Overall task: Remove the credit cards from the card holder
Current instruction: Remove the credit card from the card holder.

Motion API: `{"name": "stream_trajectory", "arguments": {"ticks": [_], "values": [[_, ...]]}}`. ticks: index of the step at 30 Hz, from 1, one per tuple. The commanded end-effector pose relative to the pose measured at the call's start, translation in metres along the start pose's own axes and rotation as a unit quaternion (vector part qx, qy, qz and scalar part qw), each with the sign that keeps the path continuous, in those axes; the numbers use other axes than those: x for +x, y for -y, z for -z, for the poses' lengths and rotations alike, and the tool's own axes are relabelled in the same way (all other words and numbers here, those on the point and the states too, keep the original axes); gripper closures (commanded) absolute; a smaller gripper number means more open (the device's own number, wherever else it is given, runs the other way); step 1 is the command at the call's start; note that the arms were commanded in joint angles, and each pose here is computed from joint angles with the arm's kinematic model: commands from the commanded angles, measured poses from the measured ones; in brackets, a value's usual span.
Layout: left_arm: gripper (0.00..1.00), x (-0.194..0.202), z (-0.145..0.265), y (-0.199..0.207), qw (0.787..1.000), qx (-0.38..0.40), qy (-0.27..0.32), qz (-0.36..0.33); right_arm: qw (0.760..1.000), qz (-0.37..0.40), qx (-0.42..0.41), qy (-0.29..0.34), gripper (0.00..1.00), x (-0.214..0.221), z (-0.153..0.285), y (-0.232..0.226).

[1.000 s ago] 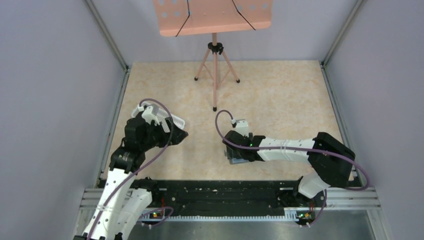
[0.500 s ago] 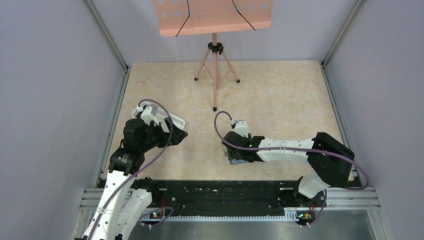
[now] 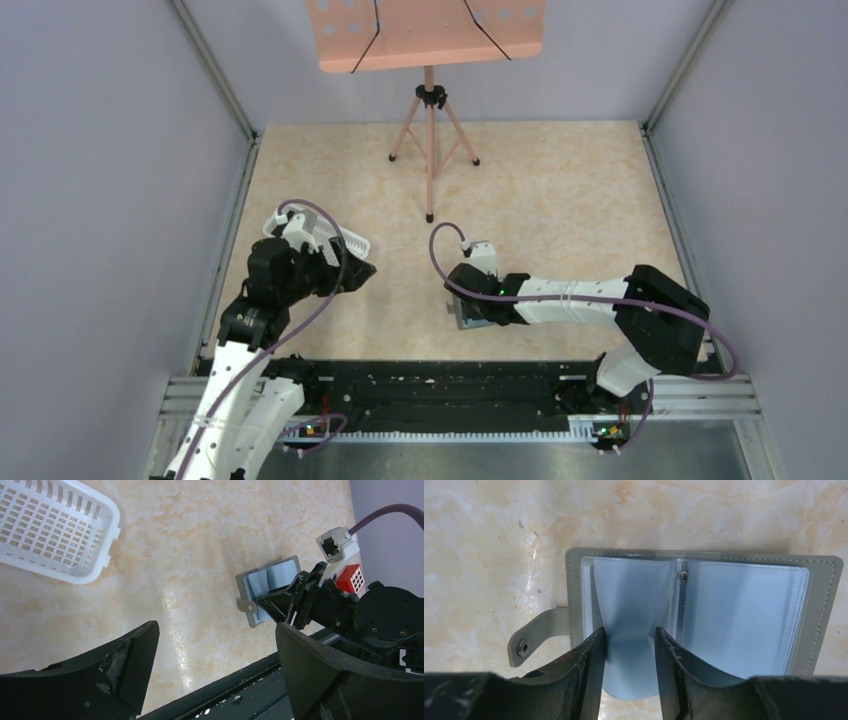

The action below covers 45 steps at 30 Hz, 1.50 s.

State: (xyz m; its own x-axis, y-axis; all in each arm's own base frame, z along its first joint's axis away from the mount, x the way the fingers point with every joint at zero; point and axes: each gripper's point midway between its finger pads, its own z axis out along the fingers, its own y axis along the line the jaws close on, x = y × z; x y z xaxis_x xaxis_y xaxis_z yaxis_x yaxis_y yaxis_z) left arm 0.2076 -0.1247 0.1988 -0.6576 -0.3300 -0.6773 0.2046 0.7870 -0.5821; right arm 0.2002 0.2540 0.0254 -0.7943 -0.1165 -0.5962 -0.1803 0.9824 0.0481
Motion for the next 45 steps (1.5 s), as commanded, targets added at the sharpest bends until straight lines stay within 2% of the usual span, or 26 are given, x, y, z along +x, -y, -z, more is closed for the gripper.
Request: {"name": "stream_trajectory", "arguments": {"ticks": [1,14,27,32,36,39,41,45], "values": [[0.09,-0.011,0.001,0.009,0.999,0.021,0.025,-0.02,0.999,-0.02,-0.03,0.013,0.62,-0.003,0.009,-0.01],[0.09,-0.009,-0.001,0.008,0.999,0.023,0.018,-0.017,0.988,-0.099,-0.097,0.069,0.67,-0.02,0.033,-0.012],[0.11,-0.006,-0.004,0.006,1.0,0.019,0.009,-0.014,0.991,-0.093,-0.014,0.1,0.5,-0.018,0.034,0.037],[0.11,-0.006,-0.005,0.005,1.0,0.018,0.008,-0.012,0.989,-0.097,0.012,0.113,0.48,-0.019,0.039,0.054],[0.11,0.0,-0.008,0.012,0.999,0.047,-0.005,-0.014,0.99,-0.08,-0.054,0.105,0.47,-0.024,0.046,0.028],[0.14,0.01,-0.012,0.022,0.996,0.082,-0.032,0.009,0.989,-0.071,-0.097,0.088,0.4,-0.026,0.046,0.005],[0.16,0.018,-0.017,0.026,0.993,0.103,-0.05,0.033,0.989,-0.067,-0.103,0.077,0.36,-0.024,0.042,-0.003],[0.21,0.037,-0.028,0.025,0.987,0.121,-0.07,0.077,0.993,-0.057,-0.09,0.057,0.35,-0.017,0.028,-0.008]]}}
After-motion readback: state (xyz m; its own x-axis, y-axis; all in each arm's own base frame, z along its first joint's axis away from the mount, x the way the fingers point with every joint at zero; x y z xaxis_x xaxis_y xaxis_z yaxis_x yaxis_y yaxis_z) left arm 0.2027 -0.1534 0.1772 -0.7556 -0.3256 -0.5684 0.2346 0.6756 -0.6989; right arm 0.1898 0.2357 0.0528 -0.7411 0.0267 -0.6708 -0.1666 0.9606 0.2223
